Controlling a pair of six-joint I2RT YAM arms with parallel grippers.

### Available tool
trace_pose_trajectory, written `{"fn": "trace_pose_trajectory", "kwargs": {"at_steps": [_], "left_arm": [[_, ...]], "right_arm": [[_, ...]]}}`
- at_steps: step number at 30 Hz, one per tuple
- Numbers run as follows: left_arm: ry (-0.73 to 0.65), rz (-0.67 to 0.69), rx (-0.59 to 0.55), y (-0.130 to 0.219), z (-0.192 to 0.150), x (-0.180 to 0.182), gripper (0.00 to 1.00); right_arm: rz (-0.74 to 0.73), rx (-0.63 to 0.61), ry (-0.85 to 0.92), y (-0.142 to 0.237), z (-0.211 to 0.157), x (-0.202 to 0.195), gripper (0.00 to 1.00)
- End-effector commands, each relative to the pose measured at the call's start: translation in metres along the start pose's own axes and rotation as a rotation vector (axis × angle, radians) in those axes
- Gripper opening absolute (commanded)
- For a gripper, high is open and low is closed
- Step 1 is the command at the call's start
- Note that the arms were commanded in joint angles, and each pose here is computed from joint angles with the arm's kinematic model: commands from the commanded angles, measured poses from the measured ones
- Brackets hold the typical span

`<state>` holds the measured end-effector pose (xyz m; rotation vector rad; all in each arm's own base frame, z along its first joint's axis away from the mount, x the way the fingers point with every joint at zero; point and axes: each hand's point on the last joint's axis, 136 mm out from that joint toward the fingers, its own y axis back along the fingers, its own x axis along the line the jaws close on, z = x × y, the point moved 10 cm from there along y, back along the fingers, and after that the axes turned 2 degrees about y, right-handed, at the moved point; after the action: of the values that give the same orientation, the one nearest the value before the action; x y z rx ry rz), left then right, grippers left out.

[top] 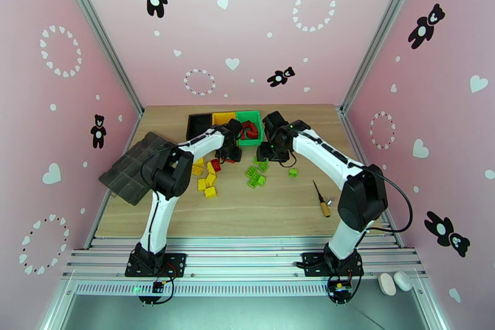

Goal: Sort the legos into containers by color

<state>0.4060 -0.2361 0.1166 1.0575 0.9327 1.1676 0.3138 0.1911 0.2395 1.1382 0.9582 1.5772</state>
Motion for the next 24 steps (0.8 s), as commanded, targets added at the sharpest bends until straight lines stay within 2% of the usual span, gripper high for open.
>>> {"fn": "trace_pose_trajectory", "kwargs": {"at_steps": [1, 13, 18, 24], "left_arm": [[0.042, -0.070, -0.028, 0.027, -0.003, -0.005, 0.58], [0.207, -0.391, -0.076, 0.079, -0.003, -0.020, 0.56], [0.255, -0.494, -0.101, 0.095, 0.015, -0.030, 0.56], [0.318, -0.575, -0.148, 0.107, 0.052, -0.036, 0.56]], "right_arm": [[0.037, -0.029, -0.023, 0.011, -0.003, -0.004, 0.58], [0.275, -0.007, -0.150, -0.016, 0.010, -0.012, 0.62], [0.350, -0.015, -0.190, -0.022, 0.022, -0.017, 0.63], [0.373, -0.046, -0.221, -0.014, 0.033, -0.028, 0.64]]}}
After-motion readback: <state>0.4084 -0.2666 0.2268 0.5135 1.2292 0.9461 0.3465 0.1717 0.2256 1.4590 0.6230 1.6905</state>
